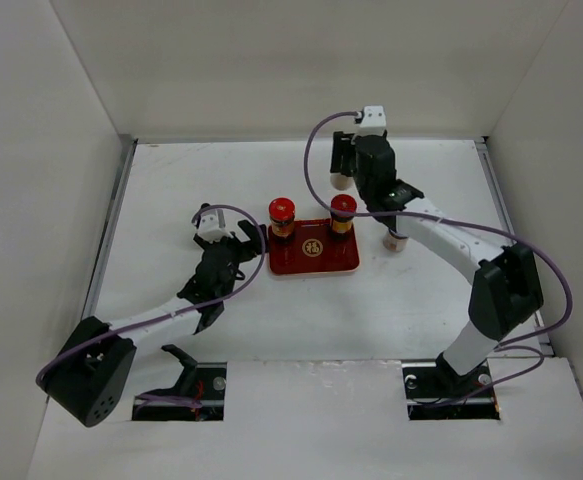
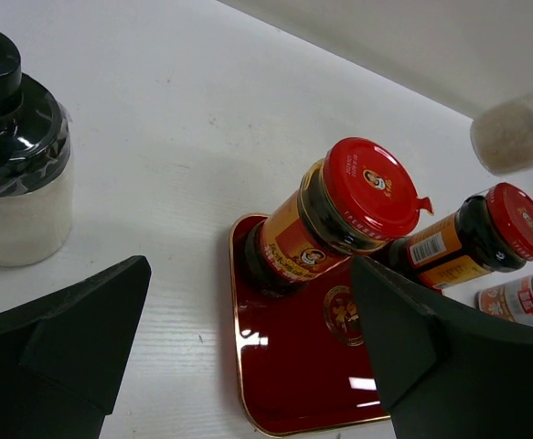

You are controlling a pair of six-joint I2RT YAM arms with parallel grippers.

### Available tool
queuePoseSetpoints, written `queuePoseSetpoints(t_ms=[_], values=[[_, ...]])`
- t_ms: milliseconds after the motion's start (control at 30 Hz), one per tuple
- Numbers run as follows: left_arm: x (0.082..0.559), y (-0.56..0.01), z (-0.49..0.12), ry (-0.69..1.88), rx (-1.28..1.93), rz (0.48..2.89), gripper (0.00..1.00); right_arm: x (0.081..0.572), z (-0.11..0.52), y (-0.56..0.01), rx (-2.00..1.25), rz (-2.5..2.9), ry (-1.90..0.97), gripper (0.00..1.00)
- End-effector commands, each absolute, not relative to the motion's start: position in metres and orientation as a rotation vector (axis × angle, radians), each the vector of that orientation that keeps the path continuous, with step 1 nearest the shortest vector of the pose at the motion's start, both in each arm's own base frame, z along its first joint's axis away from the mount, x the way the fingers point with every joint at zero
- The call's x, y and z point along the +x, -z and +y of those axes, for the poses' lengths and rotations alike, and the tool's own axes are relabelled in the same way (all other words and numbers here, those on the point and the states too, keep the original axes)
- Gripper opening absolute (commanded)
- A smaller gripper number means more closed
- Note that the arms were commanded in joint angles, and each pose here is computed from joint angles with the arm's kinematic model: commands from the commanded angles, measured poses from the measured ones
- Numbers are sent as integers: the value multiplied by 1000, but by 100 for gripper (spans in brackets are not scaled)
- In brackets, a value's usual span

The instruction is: Organize the condiment bottles

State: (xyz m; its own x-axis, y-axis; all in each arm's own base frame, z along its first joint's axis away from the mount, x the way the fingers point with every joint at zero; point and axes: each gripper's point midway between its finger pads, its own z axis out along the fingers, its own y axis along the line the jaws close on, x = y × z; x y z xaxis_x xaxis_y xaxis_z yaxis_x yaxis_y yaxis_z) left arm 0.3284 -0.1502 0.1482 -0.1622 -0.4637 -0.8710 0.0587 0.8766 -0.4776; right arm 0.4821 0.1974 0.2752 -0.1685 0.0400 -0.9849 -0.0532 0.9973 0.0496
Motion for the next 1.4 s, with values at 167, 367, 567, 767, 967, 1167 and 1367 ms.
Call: queuePoseSetpoints(t_ms=[167, 367, 567, 767, 967, 1167, 1367], values=[[327, -174, -143, 521, -356, 1585, 92, 452, 290, -329, -133, 1594, -320, 60], [326, -177, -144, 532, -354, 1578, 92, 442, 306, -293, -160, 1662, -339, 60], [326, -176, -146, 537, -349, 1584, 92, 435, 306, -244, -161, 1746, -336, 60], [327, -173, -147, 535, -350, 1591, 92, 432, 306, -219, -152, 1778, -342, 60], [328, -172, -147, 534, -352, 1593, 92, 429, 311, -204, -168, 1800, -339, 60], [327, -172, -148, 537, -350, 1592, 92, 430, 311, -192, -160, 1806, -331, 61], [328, -173, -146, 535, -354, 1588, 92, 433, 311, -184, -157, 1811, -311, 66]])
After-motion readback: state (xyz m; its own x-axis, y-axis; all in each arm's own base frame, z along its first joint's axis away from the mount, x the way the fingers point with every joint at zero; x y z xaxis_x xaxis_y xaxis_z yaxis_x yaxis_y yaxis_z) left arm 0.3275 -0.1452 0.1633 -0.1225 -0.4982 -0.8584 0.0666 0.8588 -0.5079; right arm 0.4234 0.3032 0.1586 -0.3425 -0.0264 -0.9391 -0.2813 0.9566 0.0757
